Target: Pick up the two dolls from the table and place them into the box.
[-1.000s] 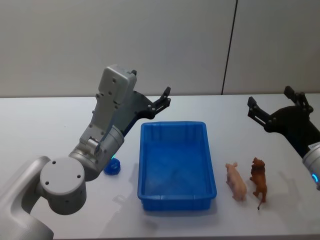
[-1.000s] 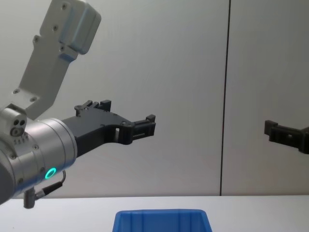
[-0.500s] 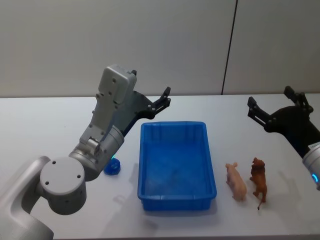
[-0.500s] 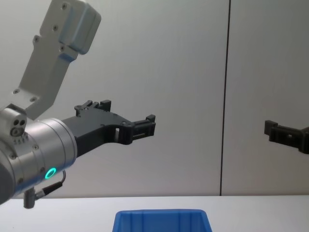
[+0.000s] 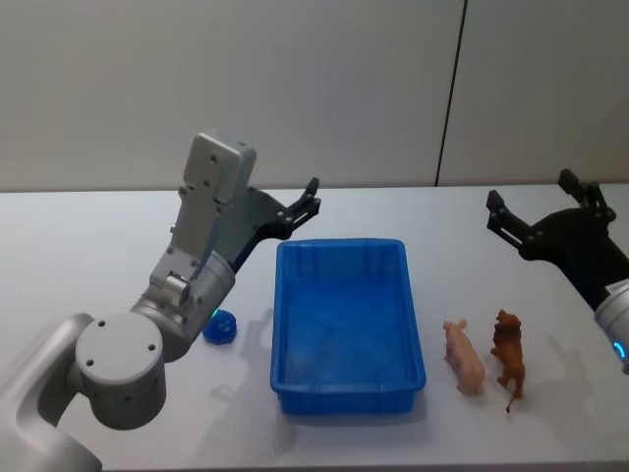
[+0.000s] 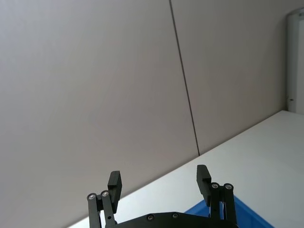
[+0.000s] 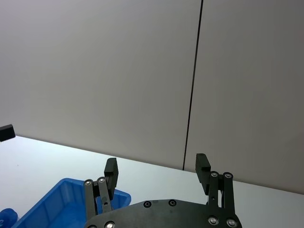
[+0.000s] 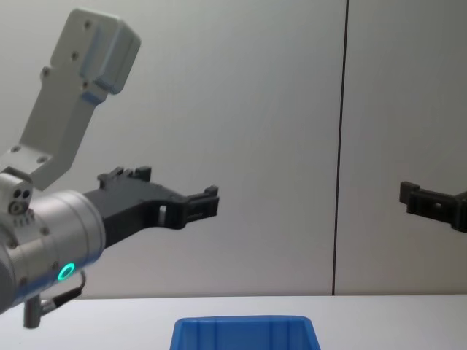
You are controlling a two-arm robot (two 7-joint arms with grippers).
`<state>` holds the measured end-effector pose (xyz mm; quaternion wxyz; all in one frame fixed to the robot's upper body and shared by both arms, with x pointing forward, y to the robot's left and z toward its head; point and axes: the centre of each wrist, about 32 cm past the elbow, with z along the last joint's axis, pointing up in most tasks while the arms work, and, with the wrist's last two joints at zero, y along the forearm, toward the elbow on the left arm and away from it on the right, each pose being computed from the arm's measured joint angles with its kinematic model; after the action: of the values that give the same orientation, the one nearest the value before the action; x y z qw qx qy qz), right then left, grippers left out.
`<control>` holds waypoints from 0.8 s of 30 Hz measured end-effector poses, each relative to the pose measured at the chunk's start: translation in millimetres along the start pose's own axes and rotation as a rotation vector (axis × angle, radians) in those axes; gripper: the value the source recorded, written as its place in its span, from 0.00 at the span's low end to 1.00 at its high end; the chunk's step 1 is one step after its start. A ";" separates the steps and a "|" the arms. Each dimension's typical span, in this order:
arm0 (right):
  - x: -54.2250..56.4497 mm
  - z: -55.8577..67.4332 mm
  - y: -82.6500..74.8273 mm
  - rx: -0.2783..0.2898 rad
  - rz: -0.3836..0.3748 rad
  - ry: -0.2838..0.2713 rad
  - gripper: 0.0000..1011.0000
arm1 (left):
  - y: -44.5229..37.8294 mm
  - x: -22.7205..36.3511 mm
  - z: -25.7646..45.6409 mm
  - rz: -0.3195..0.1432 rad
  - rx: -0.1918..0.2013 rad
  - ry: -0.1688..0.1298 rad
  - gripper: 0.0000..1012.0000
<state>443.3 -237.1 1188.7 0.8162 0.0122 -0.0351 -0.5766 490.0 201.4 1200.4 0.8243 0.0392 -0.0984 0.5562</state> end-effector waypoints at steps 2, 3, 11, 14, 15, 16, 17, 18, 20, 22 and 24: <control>0.0 0.0 0.0 0.000 0.000 0.000 0.99 | 1.3 0.8 -1.3 0.015 0.023 0.010 0.99; 0.0 0.0 0.0 0.000 0.000 0.000 0.99 | 2.2 1.5 -2.2 0.023 0.036 0.017 0.99; 0.0 0.0 0.0 0.000 0.000 0.000 0.99 | 8.0 6.6 -9.0 0.062 0.121 0.059 0.99; 0.0 0.0 0.0 0.000 0.000 0.000 0.99 | 10.3 9.3 -13.6 0.072 0.156 0.073 0.99; 0.0 0.0 0.0 0.000 0.000 0.000 0.99 | 10.9 9.8 -14.8 0.074 0.164 0.076 0.99; 0.0 0.0 0.0 0.000 0.000 0.000 0.99 | 11.9 11.3 -17.4 0.077 0.182 0.082 0.99; 0.0 0.0 0.0 0.000 0.000 0.000 0.99 | 12.3 12.0 -18.6 0.078 0.191 0.086 0.99; 0.0 0.0 0.0 0.000 0.000 0.000 0.99 | 12.7 12.8 -19.9 0.080 0.198 0.088 0.99; 0.0 0.0 0.0 0.000 0.000 0.000 0.99 | 13.8 14.8 -23.7 0.082 0.222 0.095 0.99; 0.0 0.0 0.0 0.000 0.000 0.000 0.99 | 14.8 17.2 -28.0 0.081 0.248 0.102 0.99; 0.0 0.0 0.0 0.000 0.000 0.000 0.99 | 15.4 18.7 -30.7 0.080 0.262 0.106 0.99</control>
<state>443.3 -237.1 1188.7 0.8162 0.0122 -0.0351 -0.5766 486.2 229.6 1173.5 0.7934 0.1131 0.0171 0.5978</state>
